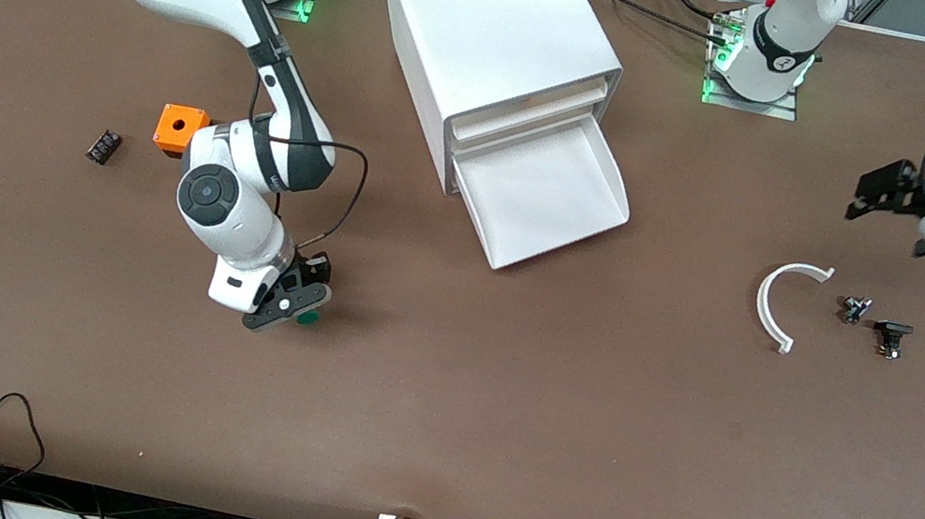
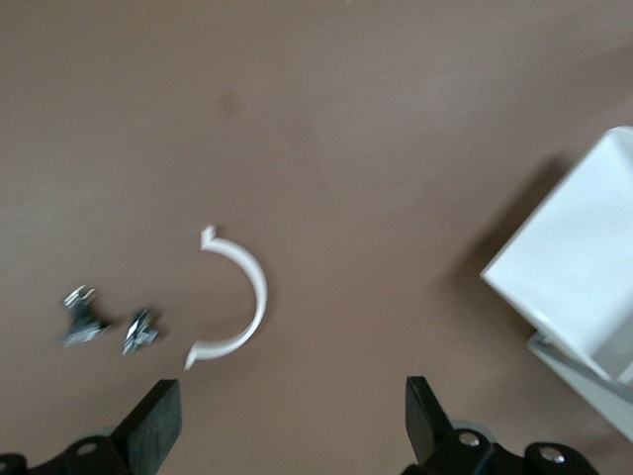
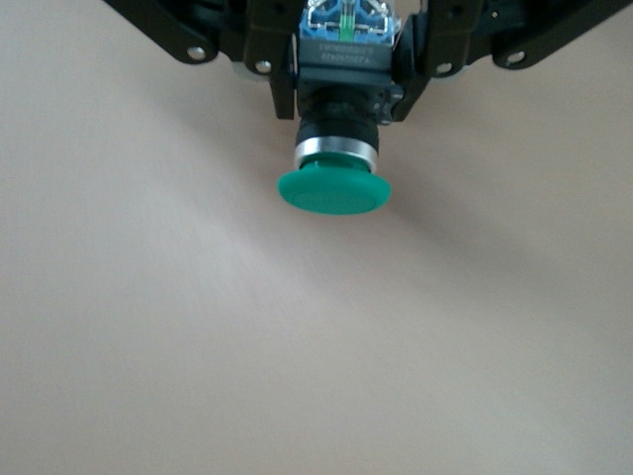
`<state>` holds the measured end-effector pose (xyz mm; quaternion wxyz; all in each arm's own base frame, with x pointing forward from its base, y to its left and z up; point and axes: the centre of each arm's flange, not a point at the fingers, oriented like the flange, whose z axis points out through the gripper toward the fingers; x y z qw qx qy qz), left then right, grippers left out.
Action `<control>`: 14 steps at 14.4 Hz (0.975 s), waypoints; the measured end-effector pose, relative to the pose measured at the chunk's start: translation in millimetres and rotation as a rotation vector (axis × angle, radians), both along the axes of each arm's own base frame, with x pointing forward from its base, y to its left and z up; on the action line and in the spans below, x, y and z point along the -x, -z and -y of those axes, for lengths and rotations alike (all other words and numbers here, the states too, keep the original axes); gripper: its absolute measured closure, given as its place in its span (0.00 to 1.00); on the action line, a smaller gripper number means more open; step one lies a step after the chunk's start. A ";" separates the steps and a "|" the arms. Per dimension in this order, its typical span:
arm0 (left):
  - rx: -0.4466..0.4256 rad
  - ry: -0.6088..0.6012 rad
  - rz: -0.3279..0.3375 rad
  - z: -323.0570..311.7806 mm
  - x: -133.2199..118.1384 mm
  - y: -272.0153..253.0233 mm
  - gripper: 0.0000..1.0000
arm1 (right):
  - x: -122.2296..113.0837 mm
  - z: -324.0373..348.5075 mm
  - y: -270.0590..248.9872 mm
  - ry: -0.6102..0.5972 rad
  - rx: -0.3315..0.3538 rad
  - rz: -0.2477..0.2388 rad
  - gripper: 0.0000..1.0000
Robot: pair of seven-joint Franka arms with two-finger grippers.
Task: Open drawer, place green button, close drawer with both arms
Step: 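Carry the green button with the right gripper over the open drawer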
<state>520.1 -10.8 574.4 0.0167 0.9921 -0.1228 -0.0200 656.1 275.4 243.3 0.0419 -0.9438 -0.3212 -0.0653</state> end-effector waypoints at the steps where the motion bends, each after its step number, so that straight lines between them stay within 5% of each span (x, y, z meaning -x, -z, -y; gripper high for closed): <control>1: -0.041 -0.030 -0.005 3.3 4.1 -4.7 0.00 | -0.9 -14.9 -13.0 -0.062 -0.006 0.030 0.58; 4: -0.067 -0.063 -0.020 8.5 1.9 1.9 0.00 | 14.8 -74.7 -39.0 -0.322 -0.006 0.102 0.58; 9: -0.068 -0.067 -0.030 8.8 -0.6 7.4 0.00 | 92.0 -204.4 -78.2 -0.680 0.052 0.097 0.58; 14: -0.068 -0.069 -0.029 9.4 -0.7 7.1 0.00 | 153.0 -280.1 -116.0 -0.844 0.104 0.116 0.58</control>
